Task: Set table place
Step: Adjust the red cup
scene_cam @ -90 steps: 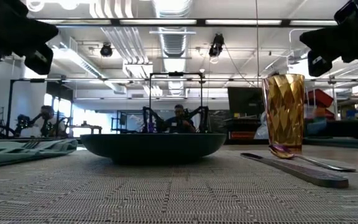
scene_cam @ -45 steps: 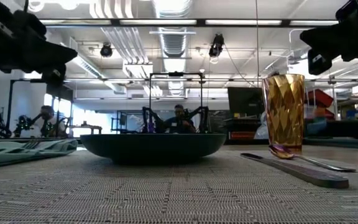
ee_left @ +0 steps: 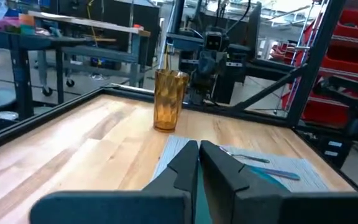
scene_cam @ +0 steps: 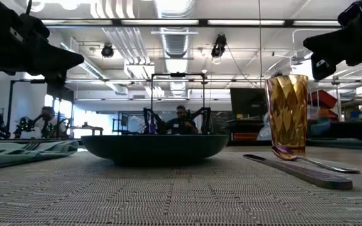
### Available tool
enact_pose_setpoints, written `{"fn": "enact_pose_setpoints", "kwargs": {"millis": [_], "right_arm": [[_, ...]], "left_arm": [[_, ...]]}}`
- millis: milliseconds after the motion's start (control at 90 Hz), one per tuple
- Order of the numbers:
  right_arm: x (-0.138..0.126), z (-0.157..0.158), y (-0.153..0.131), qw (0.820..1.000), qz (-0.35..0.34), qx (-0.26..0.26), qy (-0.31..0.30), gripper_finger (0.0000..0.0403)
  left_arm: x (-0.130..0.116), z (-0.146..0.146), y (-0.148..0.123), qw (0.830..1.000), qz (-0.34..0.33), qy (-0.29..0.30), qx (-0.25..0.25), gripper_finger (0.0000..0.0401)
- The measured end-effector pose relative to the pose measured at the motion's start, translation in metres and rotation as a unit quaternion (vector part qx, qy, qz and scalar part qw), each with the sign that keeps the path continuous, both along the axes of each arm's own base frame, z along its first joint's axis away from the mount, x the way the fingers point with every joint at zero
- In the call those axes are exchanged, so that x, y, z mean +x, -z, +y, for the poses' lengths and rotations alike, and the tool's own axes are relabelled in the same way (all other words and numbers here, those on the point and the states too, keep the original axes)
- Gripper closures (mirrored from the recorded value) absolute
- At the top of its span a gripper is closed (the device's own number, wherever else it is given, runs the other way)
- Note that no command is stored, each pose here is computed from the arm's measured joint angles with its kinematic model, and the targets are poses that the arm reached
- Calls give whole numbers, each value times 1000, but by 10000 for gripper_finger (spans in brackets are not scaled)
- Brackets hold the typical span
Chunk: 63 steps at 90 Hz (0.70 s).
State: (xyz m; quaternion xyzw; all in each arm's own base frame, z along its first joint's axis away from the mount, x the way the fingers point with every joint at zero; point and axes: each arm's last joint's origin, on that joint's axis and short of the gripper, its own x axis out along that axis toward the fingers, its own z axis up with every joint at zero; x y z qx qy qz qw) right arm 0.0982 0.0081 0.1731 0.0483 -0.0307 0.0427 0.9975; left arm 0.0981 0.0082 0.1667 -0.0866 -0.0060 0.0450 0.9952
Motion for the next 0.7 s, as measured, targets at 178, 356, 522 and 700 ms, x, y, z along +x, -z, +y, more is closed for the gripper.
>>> {"fn": "enact_pose_setpoints", "kwargs": {"millis": [178,356,522,700], "right_arm": [[0,0,3,1000,16,-1,0,399],[0,0,3,1000,16,0,0,399],[0,0,3,1000,16,0,0,401],[0,0,3,1000,15,0,0,400]], "left_arm": [[2,0,3,1000,19,-1,-1,396],[4,0,6,999,37,-2,-3,393],[6,1,9,999,53,-2,-4,396],[8,1,12,997,71,-2,-6,399]]}}
